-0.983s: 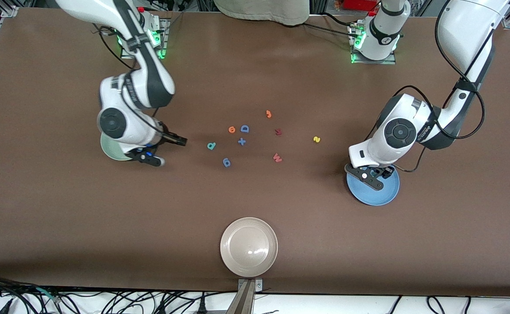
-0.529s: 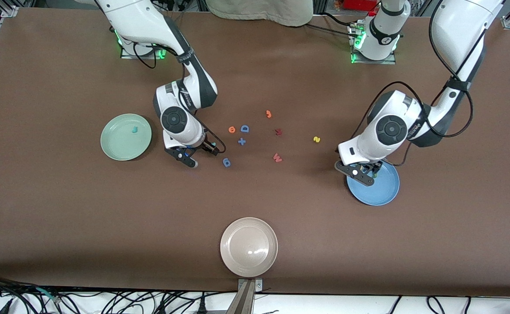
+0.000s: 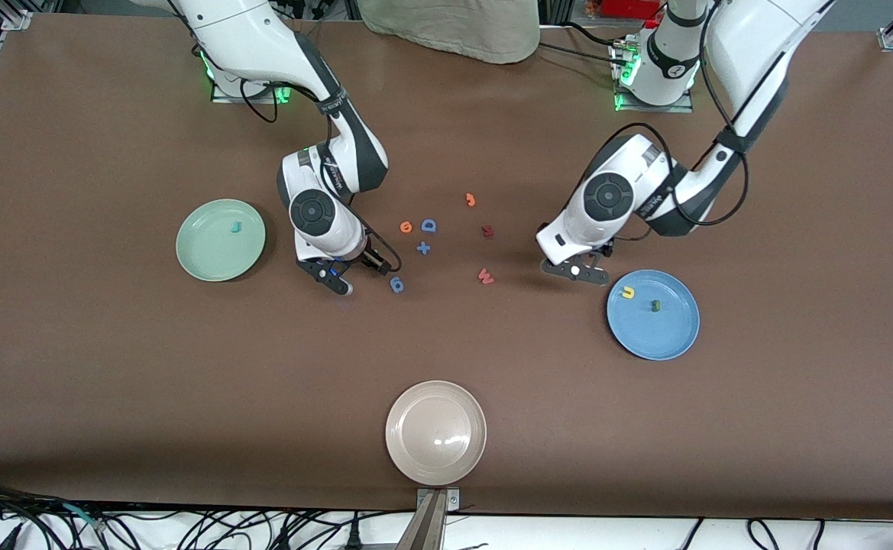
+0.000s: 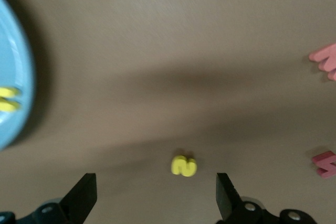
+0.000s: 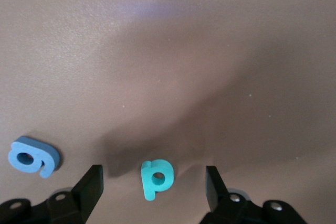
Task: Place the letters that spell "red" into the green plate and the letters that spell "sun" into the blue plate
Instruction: 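Grasp the teal p with the right gripper while the left gripper grasps yellow 2, then carry the teal p to the green plate while the left gripper carries the 2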
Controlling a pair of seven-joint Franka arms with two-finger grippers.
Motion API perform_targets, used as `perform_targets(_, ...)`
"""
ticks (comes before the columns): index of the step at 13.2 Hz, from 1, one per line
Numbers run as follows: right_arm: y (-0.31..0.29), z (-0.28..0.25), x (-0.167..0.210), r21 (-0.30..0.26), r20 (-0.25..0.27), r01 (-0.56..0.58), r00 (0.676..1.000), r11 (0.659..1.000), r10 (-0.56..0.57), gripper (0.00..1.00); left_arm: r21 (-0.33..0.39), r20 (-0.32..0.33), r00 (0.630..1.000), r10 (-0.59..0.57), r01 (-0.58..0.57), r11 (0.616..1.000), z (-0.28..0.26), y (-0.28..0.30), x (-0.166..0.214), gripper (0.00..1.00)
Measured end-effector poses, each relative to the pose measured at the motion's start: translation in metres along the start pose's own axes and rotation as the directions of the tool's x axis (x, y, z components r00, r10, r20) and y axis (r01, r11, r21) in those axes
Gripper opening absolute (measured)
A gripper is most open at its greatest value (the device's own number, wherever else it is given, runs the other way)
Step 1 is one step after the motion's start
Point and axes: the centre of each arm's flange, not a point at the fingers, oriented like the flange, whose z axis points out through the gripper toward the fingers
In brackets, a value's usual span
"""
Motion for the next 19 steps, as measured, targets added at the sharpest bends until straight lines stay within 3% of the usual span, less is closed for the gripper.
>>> perform_targets(4,0.002,0.009,0.000,-0.013,0.005,-0.004,1.000,1.000,0.004,0.84,-0.058,-0.044,0.999,-0.011,0.009,0.998,0.042,0.010,-0.028,1.00)
perform_targets(7,-0.002,0.006,-0.001,-0.005,0.003,-0.002,1.000,1.000,0.002,0.58,0.019,-0.084,0.996,0.009,-0.008,1.000,0.053,0.016,-0.038,1.00)
perform_targets(8,-0.002,0.006,-0.001,-0.005,0.004,-0.002,1.000,1.000,0.002,0.58,0.036,-0.097,0.995,0.007,-0.003,0.999,0.056,0.018,-0.039,1.00)
perform_targets(11,-0.002,0.003,-0.002,-0.004,0.006,-0.001,1.000,1.000,0.001,0.31,0.043,-0.104,0.995,0.002,0.002,0.999,0.059,0.019,-0.039,0.98)
perform_targets(13,-0.002,0.002,-0.002,-0.006,0.009,0.000,1.000,1.000,0.000,0.28,0.043,-0.105,0.994,0.002,0.003,0.999,0.059,0.019,-0.039,0.96)
perform_targets(16,-0.002,0.001,-0.002,-0.009,0.011,0.002,1.000,1.000,-0.002,0.28,0.042,-0.102,0.995,0.003,0.001,0.999,0.060,0.019,-0.039,0.71)
perform_targets(17,0.000,0.000,-0.001,-0.024,0.021,0.007,1.000,1.000,-0.007,0.28,0.041,-0.100,0.995,0.003,0.001,0.999,0.061,0.019,-0.040,0.71)
perform_targets(19,0.012,-0.017,0.013,-0.069,0.053,0.042,0.998,0.997,-0.038,0.28,0.038,-0.103,0.995,0.006,-0.002,0.999,0.060,0.021,-0.040,0.57)
